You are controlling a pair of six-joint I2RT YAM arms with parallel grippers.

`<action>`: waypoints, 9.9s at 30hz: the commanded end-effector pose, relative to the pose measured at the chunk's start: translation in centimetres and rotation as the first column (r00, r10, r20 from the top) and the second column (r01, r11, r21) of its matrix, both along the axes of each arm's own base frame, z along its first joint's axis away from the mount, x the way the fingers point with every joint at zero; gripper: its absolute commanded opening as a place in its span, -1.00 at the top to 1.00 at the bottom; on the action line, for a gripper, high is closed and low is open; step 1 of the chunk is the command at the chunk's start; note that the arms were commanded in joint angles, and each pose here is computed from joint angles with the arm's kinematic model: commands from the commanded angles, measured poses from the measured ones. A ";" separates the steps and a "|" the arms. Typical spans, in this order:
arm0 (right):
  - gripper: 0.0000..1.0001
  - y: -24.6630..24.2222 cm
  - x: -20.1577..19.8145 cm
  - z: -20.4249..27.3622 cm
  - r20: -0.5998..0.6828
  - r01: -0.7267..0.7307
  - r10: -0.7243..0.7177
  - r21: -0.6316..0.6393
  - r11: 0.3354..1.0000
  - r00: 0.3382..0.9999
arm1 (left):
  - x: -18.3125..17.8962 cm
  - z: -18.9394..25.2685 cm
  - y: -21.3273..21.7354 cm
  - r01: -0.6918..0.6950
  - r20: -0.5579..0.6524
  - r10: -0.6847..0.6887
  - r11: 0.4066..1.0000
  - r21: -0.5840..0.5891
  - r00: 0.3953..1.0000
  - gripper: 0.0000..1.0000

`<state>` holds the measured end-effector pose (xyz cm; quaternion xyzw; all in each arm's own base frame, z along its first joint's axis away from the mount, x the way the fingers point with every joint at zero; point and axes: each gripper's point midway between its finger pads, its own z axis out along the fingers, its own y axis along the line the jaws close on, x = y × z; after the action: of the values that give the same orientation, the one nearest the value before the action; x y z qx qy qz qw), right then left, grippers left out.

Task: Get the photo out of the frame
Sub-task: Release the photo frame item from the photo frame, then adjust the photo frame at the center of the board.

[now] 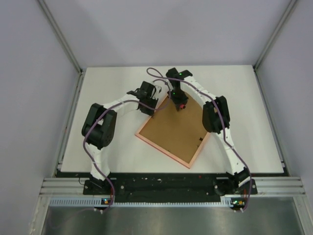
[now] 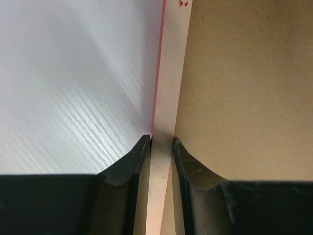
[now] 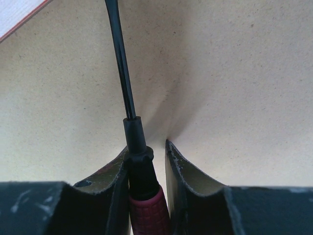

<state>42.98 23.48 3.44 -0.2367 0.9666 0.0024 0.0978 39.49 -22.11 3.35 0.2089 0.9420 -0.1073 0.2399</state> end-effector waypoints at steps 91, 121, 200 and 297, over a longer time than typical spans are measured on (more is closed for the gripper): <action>1.00 -7.8 5.2 3.5 0.123 -0.516 0.503 0.289 0.806 0.855 | 4.3 -0.7 -6.5 0.421 0.020 -0.420 0.905 -0.056 0.907 0.43; 1.00 -5.4 -0.2 1.9 0.028 -0.697 0.737 0.350 0.626 0.676 | 1.6 1.2 -9.4 0.785 0.092 -0.780 0.620 -0.020 0.619 1.00; 1.00 -14.2 4.6 5.3 0.100 -0.823 0.872 -0.294 0.487 0.480 | 4.8 2.0 -10.1 0.762 0.138 -0.804 0.593 0.260 0.578 1.00; 1.00 -13.3 -16.8 10.6 0.196 -0.641 0.613 0.316 0.699 0.765 | 4.8 6.9 0.7 0.307 0.039 -0.311 0.948 0.080 0.950 -0.38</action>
<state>27.41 7.45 12.91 -0.5003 0.8395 0.1574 0.1421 44.69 -23.76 8.12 0.4024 0.8791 -0.1041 0.2332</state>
